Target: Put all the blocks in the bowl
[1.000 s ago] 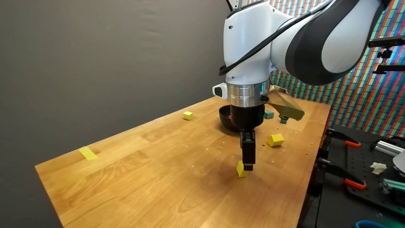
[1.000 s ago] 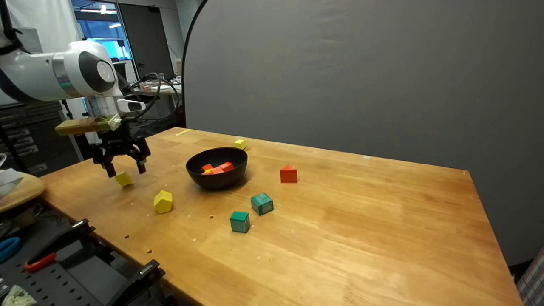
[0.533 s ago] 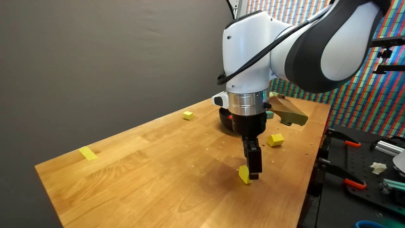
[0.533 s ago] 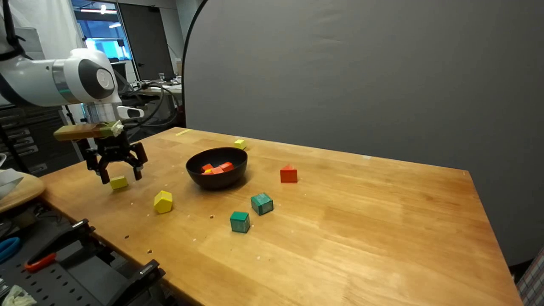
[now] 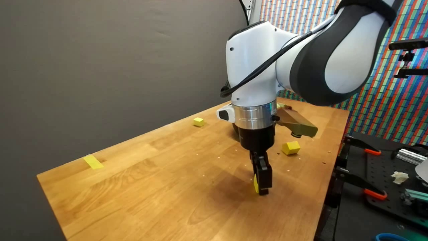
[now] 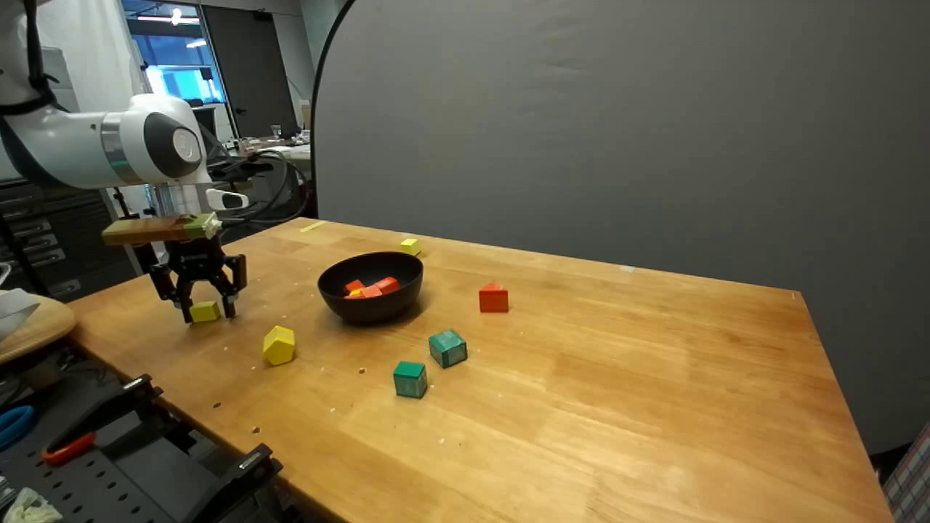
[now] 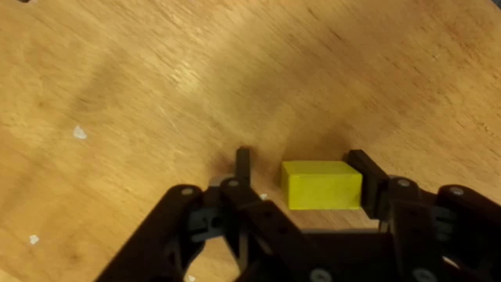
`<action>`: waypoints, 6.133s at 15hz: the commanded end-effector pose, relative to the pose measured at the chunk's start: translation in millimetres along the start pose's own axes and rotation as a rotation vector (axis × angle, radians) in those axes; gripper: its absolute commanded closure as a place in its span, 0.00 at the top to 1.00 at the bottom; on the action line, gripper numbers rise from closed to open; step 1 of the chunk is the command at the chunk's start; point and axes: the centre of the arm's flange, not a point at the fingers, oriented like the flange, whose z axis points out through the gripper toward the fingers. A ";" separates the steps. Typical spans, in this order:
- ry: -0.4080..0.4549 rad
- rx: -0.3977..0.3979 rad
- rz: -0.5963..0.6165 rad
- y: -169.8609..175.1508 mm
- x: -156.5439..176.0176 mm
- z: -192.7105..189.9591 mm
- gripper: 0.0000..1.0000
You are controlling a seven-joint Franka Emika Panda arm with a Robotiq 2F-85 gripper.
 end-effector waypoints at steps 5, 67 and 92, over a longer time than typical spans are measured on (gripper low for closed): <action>0.010 -0.067 0.028 9.2 -0.2 -30.0 0.17; 0.016 0.078 1.221 136.1 -136.2 31.1 0.75; 0.181 0.059 1.114 173.8 -90.8 -113.8 0.21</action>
